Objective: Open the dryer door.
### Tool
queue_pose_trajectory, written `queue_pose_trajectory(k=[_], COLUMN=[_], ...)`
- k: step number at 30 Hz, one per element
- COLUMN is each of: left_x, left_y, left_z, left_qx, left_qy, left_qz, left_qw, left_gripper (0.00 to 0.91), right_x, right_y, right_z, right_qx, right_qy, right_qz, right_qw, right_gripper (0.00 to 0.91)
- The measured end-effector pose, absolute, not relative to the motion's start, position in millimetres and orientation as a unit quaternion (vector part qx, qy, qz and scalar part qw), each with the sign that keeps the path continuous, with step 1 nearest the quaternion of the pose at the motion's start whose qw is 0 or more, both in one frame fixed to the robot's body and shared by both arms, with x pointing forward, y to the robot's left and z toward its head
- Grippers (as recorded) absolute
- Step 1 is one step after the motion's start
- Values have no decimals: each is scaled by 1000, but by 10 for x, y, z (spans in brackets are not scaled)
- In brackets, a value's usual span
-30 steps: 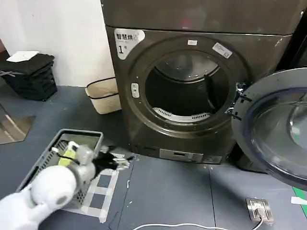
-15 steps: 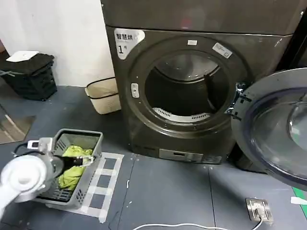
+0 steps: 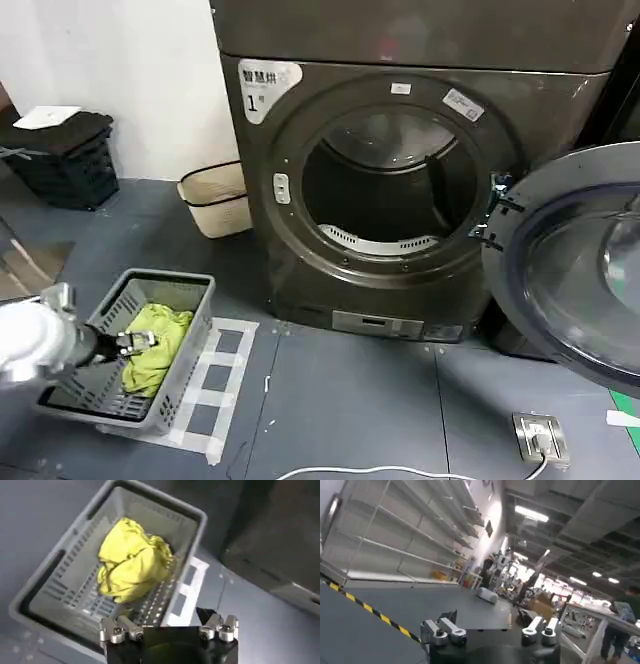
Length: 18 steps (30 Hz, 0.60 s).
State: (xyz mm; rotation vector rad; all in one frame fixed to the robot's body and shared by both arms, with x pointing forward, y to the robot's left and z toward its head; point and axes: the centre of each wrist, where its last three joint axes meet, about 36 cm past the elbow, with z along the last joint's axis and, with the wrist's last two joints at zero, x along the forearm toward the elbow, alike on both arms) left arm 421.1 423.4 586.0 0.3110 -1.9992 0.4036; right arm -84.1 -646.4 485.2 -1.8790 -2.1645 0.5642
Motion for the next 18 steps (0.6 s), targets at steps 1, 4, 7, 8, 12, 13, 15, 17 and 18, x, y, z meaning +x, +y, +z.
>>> queue_pose_trajectory(k=[1,4,7,8,12,13,15,17,18], left_x=[4228,4261,4292,4301,4330,4334,4339,4344,4346], left_y=[4292,4449,4590,4630,4770,4795,4830,4852,4860], left_z=[5862,5854,5846,5838,5828,5838,5855,5856,5856], left_qx=[135,151,166,171,183,184,186,187,188], left_qy=[-829,-821,-814,-811,-801,-799,-797,-796,-796], left_qz=[176,195,210,214,234,239,246,249,250], left_qw=[514,515,515,517,520,520,519,518,518], left_gripper=[907,907,907,907,907,907,907,907,907], right_x=[-854,-881,-899,-906,-933,-939,-950,-954,-950], right_y=[-6460,-6451,-6454,-6455,-6460,-6461,-6462,-6465,-6465], right_z=[4844,4821,4806,4804,4807,4806,4799,4789,4785], right_qx=[-640,-640,-640,-639,-642,-642,-643,-643,-643], right_qy=[-736,-736,-736,-736,-733,-733,-733,-733,-733], right_qz=[192,192,194,194,194,193,193,192,192], right_qw=[111,112,110,110,111,111,112,111,111], right_gripper=[907,907,907,907,907,907,907,907,907])
